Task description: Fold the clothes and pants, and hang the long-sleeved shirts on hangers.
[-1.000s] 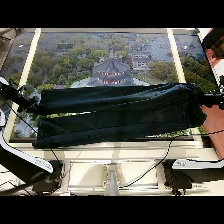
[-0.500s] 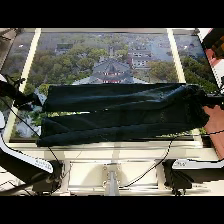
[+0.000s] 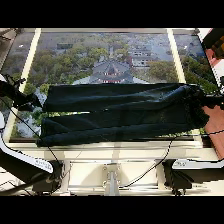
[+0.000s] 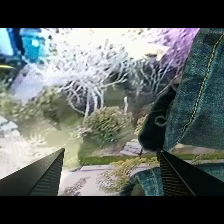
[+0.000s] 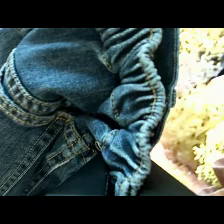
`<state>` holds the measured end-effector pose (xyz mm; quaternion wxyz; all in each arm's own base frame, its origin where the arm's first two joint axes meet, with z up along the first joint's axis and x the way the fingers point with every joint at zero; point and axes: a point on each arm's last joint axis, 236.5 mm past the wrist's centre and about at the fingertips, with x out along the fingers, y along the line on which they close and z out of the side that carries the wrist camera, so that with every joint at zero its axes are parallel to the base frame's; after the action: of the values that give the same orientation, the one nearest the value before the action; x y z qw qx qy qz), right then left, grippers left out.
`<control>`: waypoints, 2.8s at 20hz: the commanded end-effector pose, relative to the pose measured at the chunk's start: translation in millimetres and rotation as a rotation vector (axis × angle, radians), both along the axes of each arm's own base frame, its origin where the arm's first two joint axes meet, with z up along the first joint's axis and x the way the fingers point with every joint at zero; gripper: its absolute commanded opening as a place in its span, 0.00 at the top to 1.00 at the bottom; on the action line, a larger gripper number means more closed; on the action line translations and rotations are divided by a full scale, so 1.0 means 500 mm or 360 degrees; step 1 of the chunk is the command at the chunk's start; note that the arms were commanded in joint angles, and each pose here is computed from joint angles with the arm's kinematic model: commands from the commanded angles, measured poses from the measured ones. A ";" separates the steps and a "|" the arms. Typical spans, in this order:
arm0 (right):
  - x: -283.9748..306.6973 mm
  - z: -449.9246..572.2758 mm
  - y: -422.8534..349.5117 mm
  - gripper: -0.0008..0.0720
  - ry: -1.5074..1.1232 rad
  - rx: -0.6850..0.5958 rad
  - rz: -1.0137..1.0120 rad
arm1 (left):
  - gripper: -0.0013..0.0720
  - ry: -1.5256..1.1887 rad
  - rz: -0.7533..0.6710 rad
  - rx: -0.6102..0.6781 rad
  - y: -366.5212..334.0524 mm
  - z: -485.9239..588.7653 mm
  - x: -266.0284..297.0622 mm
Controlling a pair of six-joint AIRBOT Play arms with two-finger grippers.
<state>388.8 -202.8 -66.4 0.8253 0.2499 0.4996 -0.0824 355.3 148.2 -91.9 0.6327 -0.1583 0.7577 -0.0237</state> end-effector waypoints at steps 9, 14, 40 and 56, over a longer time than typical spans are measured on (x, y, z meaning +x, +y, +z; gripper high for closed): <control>0.047 0.029 -0.098 0.91 -0.0184 -0.0244 -0.0235 | 0.15 -0.0383 0.0231 -0.0184 -0.054 0.017 0.130; 0.038 0.021 -0.079 0.91 -0.0144 -0.0191 -0.0202 | 0.15 -0.0806 0.0326 -0.0210 -0.090 0.040 0.278; 0.031 0.016 -0.032 0.91 -0.0105 -0.0028 -0.0168 | 0.94 -0.1066 -0.0239 -0.0085 -0.243 -0.022 0.376; 0.089 0.016 -0.012 0.92 -0.0096 -0.0176 -0.0222 | 0.94 -0.2034 0.0130 0.0590 -0.056 0.288 0.579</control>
<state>436.3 -197.5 -54.6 0.8539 0.2432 0.4422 -0.1271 638.5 107.9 38.6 0.9673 -0.0377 0.2499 0.0191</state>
